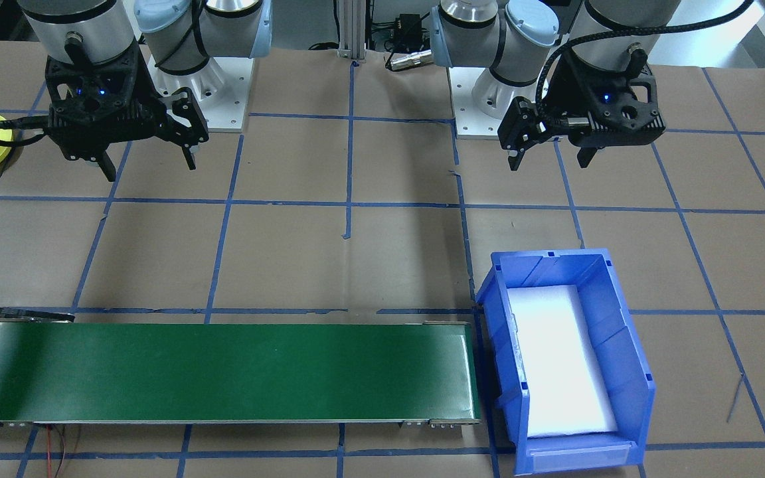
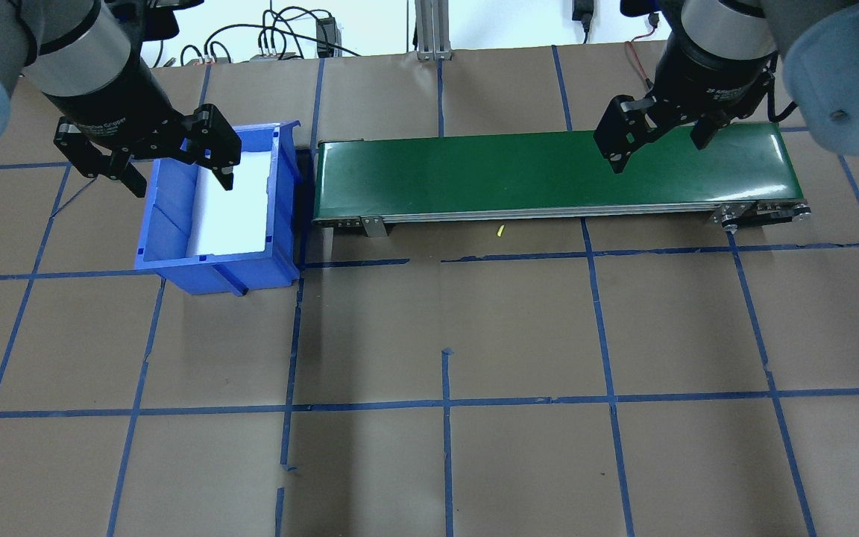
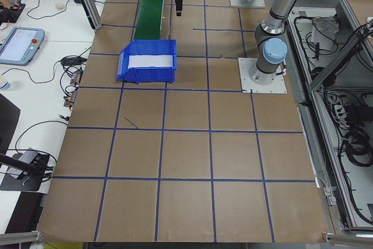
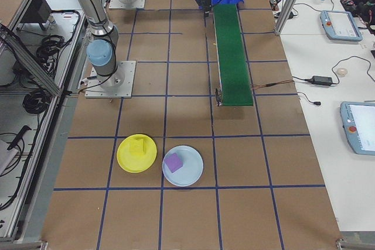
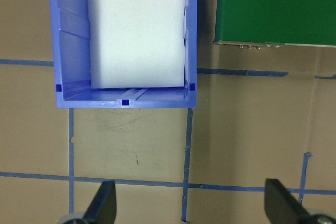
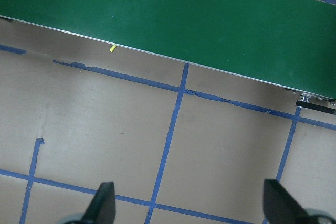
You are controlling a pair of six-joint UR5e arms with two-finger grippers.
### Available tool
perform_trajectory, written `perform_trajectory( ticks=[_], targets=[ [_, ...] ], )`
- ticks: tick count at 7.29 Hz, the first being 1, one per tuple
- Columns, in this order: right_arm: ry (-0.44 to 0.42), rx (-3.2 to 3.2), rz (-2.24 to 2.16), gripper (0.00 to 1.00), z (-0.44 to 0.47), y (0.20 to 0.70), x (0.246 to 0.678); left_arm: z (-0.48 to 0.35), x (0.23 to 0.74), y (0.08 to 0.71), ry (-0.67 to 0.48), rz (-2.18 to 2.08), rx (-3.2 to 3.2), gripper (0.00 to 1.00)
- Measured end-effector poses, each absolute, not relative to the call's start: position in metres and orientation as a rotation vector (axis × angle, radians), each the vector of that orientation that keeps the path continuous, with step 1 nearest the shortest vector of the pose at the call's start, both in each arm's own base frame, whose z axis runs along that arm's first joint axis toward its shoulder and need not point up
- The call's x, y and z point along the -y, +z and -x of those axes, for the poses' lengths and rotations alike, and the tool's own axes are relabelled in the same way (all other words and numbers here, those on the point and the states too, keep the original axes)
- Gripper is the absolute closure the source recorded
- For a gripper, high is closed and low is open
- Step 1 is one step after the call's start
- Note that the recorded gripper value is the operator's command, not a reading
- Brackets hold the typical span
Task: Move block left to right into plate
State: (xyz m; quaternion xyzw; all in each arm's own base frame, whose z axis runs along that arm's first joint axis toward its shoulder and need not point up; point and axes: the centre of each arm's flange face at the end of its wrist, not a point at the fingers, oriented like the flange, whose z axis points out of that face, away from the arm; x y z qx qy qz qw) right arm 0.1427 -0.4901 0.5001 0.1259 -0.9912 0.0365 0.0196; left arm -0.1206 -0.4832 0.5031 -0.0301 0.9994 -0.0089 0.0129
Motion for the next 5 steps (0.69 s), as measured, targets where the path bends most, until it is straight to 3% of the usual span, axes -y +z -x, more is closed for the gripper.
perform_trajectory(
  ticks=[5],
  targets=[
    [0.109,3.051,-0.399,0.0,-0.1401,0.5012,0.489,0.1207,0.4831,0.5031,-0.028,0.094,-3.115,0.0]
  ],
)
